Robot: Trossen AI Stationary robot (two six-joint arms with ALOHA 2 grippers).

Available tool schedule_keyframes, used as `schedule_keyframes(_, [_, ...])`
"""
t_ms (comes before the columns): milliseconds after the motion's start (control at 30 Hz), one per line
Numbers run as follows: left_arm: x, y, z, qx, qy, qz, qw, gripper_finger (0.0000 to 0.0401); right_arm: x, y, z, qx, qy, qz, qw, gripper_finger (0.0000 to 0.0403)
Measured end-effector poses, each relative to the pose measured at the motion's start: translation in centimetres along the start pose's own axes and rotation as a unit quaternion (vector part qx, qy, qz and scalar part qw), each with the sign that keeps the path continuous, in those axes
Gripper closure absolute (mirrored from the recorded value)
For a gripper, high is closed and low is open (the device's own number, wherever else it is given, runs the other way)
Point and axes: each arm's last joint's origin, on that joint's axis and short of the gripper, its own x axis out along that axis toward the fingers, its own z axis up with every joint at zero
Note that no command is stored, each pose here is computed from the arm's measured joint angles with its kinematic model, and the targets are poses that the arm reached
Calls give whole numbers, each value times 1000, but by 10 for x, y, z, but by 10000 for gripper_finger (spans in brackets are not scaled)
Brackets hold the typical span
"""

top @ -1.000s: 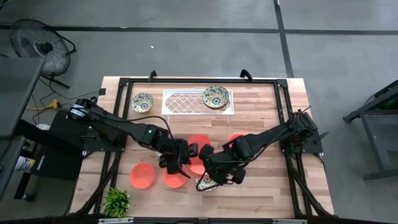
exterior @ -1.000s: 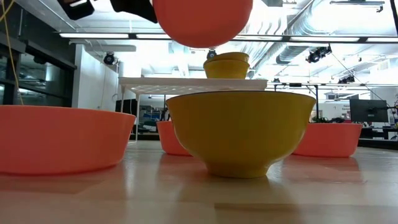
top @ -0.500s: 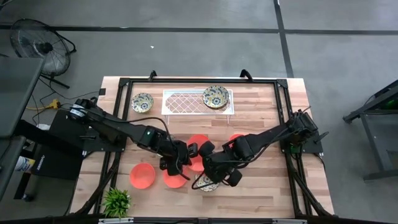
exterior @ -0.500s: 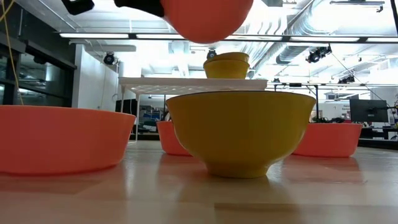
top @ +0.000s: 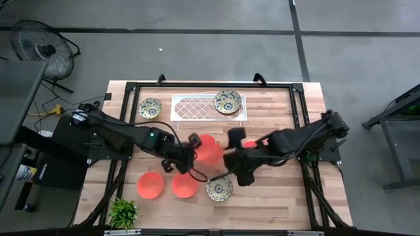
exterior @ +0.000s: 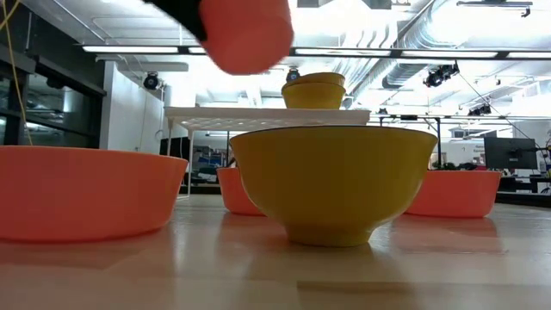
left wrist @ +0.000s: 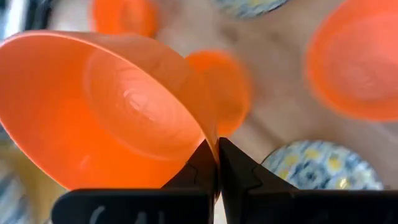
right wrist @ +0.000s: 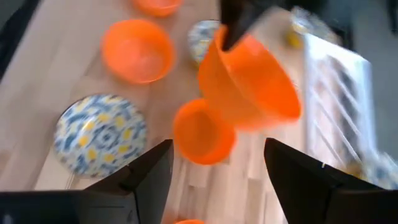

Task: Pick & Place Mini bowls
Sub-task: Put the orange bowl on the shelf

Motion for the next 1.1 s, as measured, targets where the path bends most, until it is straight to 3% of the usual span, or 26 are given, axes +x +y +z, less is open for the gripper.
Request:
schedule_keyframes(200, [-28, 26, -19, -86, 92, 49, 991, 401, -10, -16, -7, 146, 9, -45, 988, 172])
schedule_keyframes(333, [-29, 44, -46, -136, 154, 44, 978, 401, -9, -25, -9, 231, 14, -56, 971, 178])
schedule_keyframes(500, [-22, 65, -78, -182, 176, 20, 967, 401, -6, -32, -10, 303, 13, -65, 951, 184])
schedule_keyframes(767, [11, 87, -113, -192, 212, -46, 957, 401, -3, -41, -10, 344, 14, -72, 936, 187])
schedule_keyframes(1100, [28, 89, -118, -181, 241, -70, 951, 401, -3, -41, -10, 355, 14, -73, 932, 187])
